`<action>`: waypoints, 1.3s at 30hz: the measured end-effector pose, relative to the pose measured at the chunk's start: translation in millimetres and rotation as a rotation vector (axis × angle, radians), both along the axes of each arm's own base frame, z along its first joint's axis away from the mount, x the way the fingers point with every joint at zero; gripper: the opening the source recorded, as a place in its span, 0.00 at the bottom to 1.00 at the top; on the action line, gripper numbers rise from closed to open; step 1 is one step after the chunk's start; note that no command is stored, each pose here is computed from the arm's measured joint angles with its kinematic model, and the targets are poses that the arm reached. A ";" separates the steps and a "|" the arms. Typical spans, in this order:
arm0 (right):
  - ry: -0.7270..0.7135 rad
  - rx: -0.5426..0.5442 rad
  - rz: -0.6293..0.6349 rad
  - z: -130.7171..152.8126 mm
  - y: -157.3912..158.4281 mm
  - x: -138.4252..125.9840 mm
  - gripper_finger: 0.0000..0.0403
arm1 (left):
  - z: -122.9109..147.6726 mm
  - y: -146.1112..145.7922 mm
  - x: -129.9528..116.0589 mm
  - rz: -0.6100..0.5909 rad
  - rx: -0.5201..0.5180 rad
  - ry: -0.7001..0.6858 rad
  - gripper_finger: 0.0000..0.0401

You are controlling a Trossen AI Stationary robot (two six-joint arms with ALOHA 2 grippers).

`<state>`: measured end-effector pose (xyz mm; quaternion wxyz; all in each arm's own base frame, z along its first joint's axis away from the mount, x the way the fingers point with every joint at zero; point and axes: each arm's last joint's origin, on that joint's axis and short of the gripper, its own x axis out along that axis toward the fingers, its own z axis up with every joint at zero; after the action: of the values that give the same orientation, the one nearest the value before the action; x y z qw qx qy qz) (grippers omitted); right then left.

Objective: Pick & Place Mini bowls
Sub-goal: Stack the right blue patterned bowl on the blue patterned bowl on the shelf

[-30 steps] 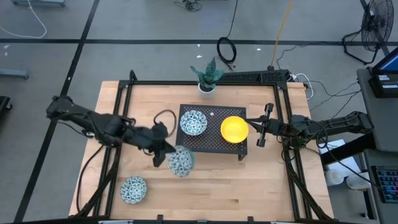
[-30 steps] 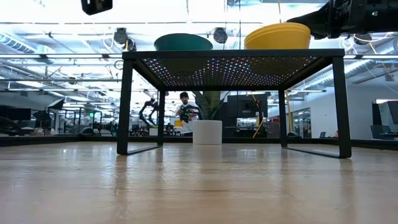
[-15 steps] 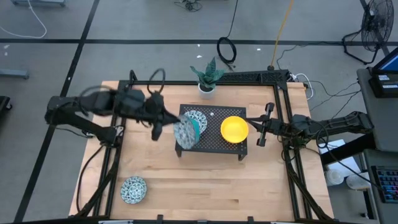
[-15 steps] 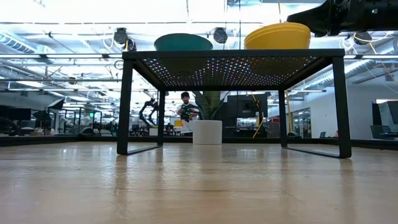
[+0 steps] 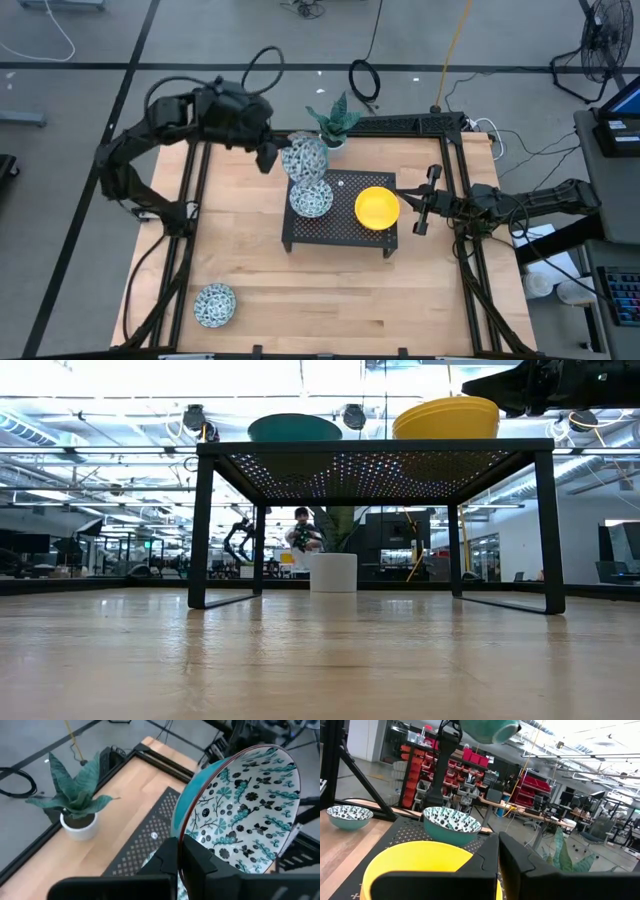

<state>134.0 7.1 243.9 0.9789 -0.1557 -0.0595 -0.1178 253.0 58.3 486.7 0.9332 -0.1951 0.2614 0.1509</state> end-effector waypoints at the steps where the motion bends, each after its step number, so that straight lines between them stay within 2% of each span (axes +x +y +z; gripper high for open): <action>1: 0.000 0.000 0.000 0.0 0.0 0.0 0.00 | -0.2 3.6 1.3 0.003 0.006 0.001 0.02; 5: 0.000 0.002 0.001 -0.1 0.0 0.0 0.00 | -1.3 11.9 6.4 0.004 0.018 0.009 0.02; 10: -0.001 0.005 0.001 0.0 0.0 0.0 0.00 | 6.6 18.4 6.5 0.023 0.033 -0.067 0.02; 17: 0.000 0.002 0.001 0.0 0.0 0.0 0.00 | 10.5 24.2 1.9 0.010 0.023 -0.100 0.02; 24: 0.000 0.001 0.001 0.0 0.0 0.0 0.00 | 13.4 19.8 4.9 -0.050 0.050 -0.130 0.02; 32: 0.005 0.010 0.002 -0.7 0.0 0.1 0.00 | 8.4 19.0 2.5 -0.032 0.017 -0.078 0.02; 39: 0.005 0.010 0.002 -0.8 0.0 0.1 0.00 | -6.9 21.1 7.9 -0.038 0.003 0.049 0.01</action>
<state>134.1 7.1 243.1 0.9800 -0.1509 -0.0564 -0.1168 260.9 79.4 479.9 0.9295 -0.1849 0.2876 0.1384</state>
